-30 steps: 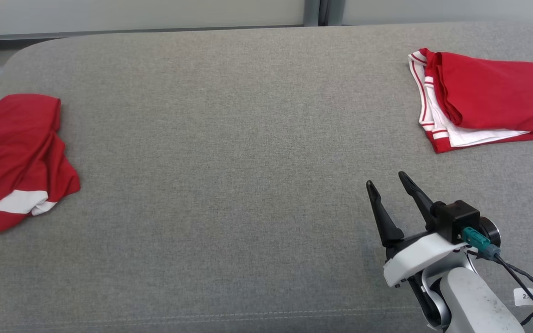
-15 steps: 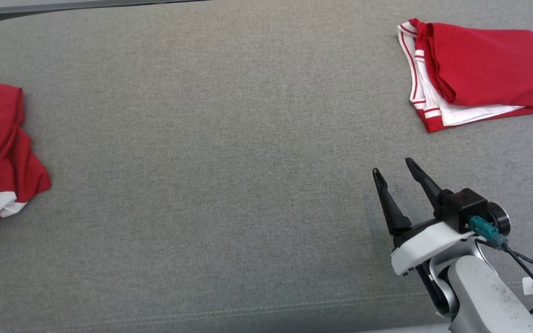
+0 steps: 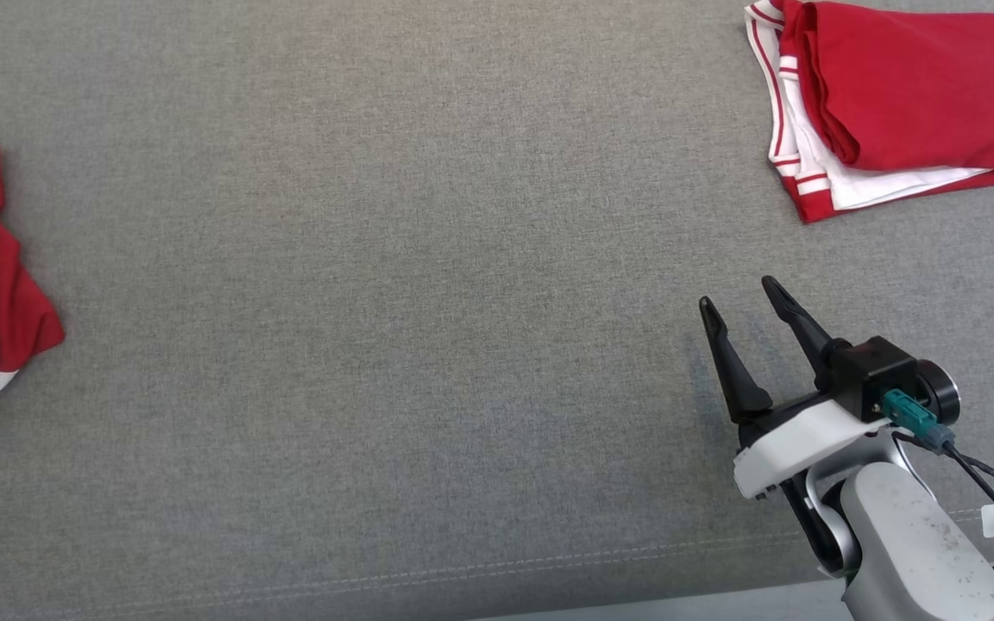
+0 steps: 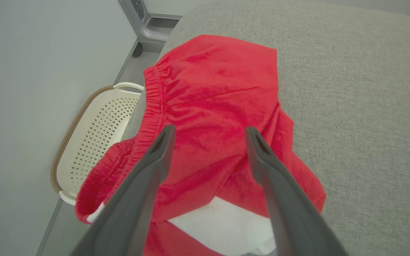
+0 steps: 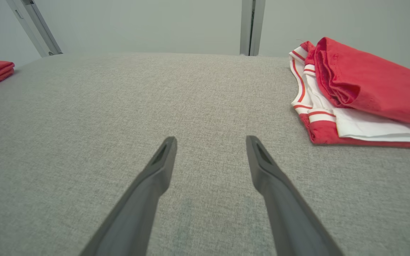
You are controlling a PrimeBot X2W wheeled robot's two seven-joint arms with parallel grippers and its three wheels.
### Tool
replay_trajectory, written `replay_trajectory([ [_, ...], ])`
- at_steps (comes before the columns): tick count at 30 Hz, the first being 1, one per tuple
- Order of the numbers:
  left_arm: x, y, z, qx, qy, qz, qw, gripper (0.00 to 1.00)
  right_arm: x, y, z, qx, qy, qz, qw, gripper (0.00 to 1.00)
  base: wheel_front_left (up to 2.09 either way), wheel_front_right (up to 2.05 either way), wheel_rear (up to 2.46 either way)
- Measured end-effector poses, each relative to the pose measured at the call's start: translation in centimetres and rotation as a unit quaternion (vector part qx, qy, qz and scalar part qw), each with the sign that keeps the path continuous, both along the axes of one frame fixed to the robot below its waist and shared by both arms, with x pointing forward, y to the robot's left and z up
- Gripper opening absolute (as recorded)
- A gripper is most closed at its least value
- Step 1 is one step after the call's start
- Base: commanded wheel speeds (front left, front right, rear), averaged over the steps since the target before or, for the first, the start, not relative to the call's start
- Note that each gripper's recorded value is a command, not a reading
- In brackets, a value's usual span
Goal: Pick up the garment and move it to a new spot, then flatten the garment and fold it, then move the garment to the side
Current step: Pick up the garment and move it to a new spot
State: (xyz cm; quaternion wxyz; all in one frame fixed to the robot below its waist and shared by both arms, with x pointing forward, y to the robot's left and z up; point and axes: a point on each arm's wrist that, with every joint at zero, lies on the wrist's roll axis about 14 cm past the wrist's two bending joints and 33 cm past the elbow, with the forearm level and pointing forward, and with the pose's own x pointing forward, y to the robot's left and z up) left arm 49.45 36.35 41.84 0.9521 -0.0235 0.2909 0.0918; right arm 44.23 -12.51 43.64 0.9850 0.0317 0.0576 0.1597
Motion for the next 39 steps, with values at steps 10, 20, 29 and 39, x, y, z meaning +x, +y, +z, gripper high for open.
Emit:
replay_trajectory([
  [10, -1.6, -1.1, -3.8, -0.018, 0.104, -0.011, 0.994, 1.0, 0.2, -0.3, -0.6, -0.003, 0.007, -0.004, 1.0, 1.0, 0.0, 0.0, 0.0],
  [20, -2.6, -0.9, -5.9, -0.016, 0.156, -0.008, 0.988, 1.0, 0.3, -0.6, -1.1, -0.005, 0.014, -0.007, 1.0, 1.0, 0.0, 0.0, 0.0],
  [29, -0.4, -0.9, -3.8, 0.013, 0.088, -0.027, 0.996, 0.0, 0.5, -0.5, -0.9, -0.008, 0.011, -0.005, 1.0, 1.0, 0.0, 0.0, 0.0],
  [39, 2.9, -3.1, 3.0, 0.033, -0.031, -0.084, 0.995, 0.0, 0.0, 0.9, 0.5, 0.005, -0.002, 0.007, 1.0, 1.0, 0.0, 0.0, 0.0],
])
